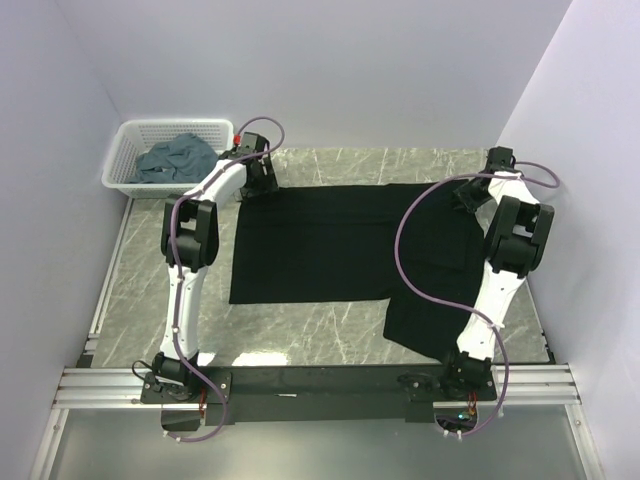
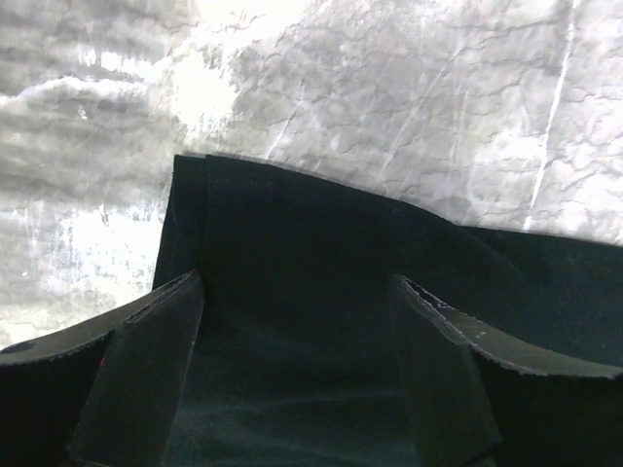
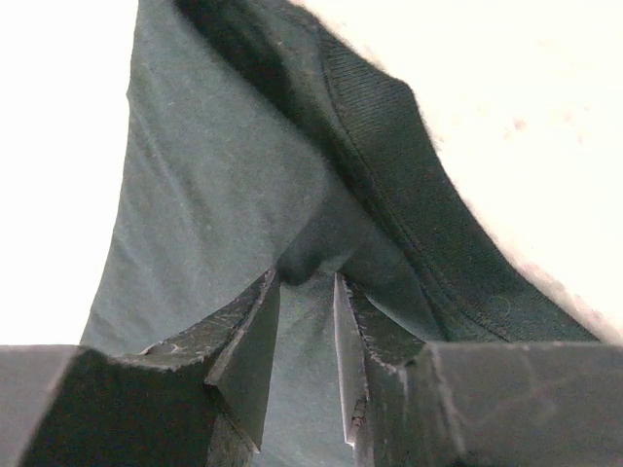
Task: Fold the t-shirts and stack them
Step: Fold the tshirt
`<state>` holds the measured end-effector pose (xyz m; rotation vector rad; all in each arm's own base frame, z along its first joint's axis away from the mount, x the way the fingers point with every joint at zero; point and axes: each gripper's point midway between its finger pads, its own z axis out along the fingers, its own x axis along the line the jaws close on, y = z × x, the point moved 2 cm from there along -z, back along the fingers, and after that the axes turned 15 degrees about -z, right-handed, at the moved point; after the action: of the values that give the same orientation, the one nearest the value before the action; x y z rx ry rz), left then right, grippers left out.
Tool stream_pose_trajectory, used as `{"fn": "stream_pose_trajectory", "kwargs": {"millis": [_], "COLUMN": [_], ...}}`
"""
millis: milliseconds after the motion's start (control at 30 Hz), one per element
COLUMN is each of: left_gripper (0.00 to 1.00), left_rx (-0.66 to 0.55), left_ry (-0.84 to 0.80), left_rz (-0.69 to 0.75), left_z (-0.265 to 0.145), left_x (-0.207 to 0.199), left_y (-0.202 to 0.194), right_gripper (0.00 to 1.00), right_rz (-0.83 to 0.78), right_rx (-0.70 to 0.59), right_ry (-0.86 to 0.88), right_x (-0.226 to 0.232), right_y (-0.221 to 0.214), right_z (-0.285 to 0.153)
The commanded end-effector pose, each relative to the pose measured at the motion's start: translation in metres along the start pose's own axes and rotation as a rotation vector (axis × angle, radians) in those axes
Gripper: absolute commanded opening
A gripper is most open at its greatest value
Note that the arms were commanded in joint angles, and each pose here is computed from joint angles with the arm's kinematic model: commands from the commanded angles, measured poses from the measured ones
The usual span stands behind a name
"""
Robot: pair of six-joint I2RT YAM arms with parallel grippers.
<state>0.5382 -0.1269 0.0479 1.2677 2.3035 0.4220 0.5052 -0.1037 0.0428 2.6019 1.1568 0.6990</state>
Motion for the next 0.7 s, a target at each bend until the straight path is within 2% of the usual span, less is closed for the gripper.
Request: {"fn": "stream_pose_trajectory", "kwargs": {"millis": [0,167,233,267,333,467,500,567,600,667], "left_gripper": [0.83,0.89,0.94,0.99,0.99,0.99,0.99,0.99,0.99,1.0], "left_rx": [0.004,-0.093,-0.151,-0.169,-0.216,-0.296,-0.319,-0.281,-0.307,-0.262], "left_ry": [-0.04,-0.152,-0.227,-0.247,-0.308,-0.348,-0.377,-0.353,-0.357,-0.283], "left_rz": [-0.062,-0.071,-0.081,-0.087,-0.089,-0.086,-0.096,-0.09,-0.116,-0.12], "left_z": [0.008,-0.031,-0.06,-0.07,-0.103,-0.157,-0.184,-0.194,-0.22,-0.218], "left_x": [0.003,-0.021,-0.034,-0.037,-0.047,-0.054,-0.055,-0.045,-0.037,-0.013], "left_y": [0.011,0.044,0.061,0.066,0.076,0.08,0.083,0.06,0.06,0.029], "right_gripper": [0.37,0.38,0.41,0.43,0.48,0.56,0.57,0.59,0.59,0.6], "right_rz": [-0.053,-0.132,-0.18,-0.213,-0.248,-0.296,-0.31,-0.319,-0.324,-0.364], "right_rx": [-0.092,-0.223,-0.277,-0.287,-0.321,-0.329,-0.328,-0.29,-0.301,-0.256], "right_ry": [0.081,0.171,0.183,0.178,0.168,0.06,0.04,-0.016,-0.035,-0.049], "right_x": [0.02,0.054,0.066,0.069,0.076,0.066,0.066,0.054,0.049,0.042], "right_y": [0.032,0.062,0.069,0.066,0.063,0.032,0.019,-0.008,-0.018,-0.052], "right_z": [-0.011,-0.064,-0.095,-0.103,-0.135,-0.171,-0.19,-0.195,-0.215,-0.215]}}
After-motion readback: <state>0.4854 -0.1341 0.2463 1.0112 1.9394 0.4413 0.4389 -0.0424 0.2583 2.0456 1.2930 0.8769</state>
